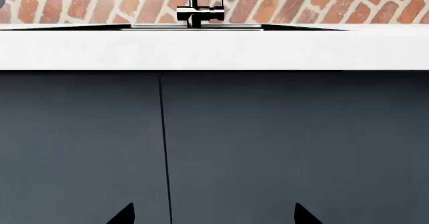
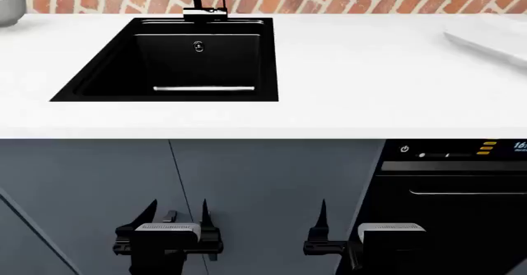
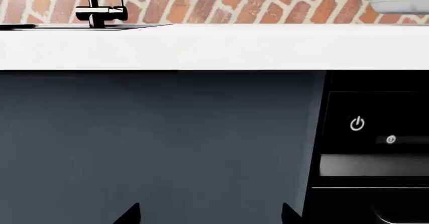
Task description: Place the two vegetables and bowl onto the tray for setting up a vegetable dip station.
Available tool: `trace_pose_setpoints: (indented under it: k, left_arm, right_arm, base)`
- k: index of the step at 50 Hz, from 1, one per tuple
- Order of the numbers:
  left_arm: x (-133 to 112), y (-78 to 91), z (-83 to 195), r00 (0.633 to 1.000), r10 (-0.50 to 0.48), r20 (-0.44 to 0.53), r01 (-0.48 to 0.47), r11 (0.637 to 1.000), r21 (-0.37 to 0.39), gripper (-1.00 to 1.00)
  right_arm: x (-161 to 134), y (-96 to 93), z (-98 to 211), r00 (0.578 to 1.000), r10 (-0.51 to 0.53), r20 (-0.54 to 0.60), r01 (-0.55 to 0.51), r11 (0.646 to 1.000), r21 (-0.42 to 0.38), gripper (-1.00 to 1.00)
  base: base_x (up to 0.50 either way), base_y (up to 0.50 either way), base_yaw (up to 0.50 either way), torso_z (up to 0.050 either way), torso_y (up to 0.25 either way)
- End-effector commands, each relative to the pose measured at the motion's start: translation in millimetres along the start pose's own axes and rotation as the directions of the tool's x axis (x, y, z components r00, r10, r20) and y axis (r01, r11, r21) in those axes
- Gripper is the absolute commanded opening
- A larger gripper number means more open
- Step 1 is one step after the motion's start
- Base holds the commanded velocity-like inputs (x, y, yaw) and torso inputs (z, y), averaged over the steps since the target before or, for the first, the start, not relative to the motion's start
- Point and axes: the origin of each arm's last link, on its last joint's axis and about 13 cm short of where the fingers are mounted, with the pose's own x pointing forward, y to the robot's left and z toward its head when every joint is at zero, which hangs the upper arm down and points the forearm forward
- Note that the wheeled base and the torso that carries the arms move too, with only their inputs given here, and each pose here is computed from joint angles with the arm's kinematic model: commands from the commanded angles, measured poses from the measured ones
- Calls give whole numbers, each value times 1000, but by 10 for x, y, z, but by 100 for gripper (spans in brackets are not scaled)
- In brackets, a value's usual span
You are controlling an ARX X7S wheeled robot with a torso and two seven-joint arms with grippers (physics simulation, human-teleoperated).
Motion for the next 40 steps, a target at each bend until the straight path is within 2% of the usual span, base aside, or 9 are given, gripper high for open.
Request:
trace_pose_setpoints:
  k: [1, 12, 15, 21, 23, 28, 34, 38, 40]
  left_arm:
    - [3, -3, 3, 1000, 0, 0, 0, 1000, 0, 100]
    - [3, -17, 40, 1000, 0, -9, 0, 1000, 19, 100]
    - [15, -29, 96, 1000, 0, -4, 1, 995, 96, 100]
    - [62, -8, 110, 1000, 6, -8, -5, 990, 139, 100]
    - [101, -11, 262, 1000, 19, 3, -19, 996, 85, 100]
    - [190, -19, 700, 998, 38, 48, -43, 995, 95, 100]
    - [120, -76, 1364, 995, 7, 101, -15, 996, 87, 100]
    - [48, -46, 1846, 990, -2, 139, -10, 996, 92, 100]
    - [17, -16, 2092, 988, 4, 157, -18, 996, 89, 100]
  right_arm:
    - [2, 6, -6, 1000, 0, -6, 0, 1000, 0, 100]
    - [-1, 9, -4, 1000, -9, -9, 9, 1000, -3, 100]
    - [-3, 10, -4, 1000, -14, -19, 14, 1000, 0, 100]
    - [0, 10, -5, 1000, -13, -1, 13, 1000, -3, 100]
    - [1, 9, -6, 1000, -11, 6, 11, 1000, -4, 100]
    - [2, 9, -6, 1000, -20, 16, 21, 1000, -20, 100]
    - [8, 5, -9, 998, -19, 56, 22, 998, -58, 100]
    - [12, 4, -11, 996, -19, 83, 25, 997, -68, 100]
    - [15, 0, -12, 995, -7, 102, 18, 994, -105, 100]
  base:
    - [0, 0, 0, 0, 0]
    - [0, 0, 0, 0, 0]
    - [0, 0, 0, 0, 0]
    - [0, 0, 0, 0, 0]
    - [0, 0, 0, 0, 0]
    - [0, 0, 0, 0, 0]
    - [0, 0, 0, 0, 0]
    - [0, 0, 0, 0, 0]
    - [0, 0, 0, 0, 0]
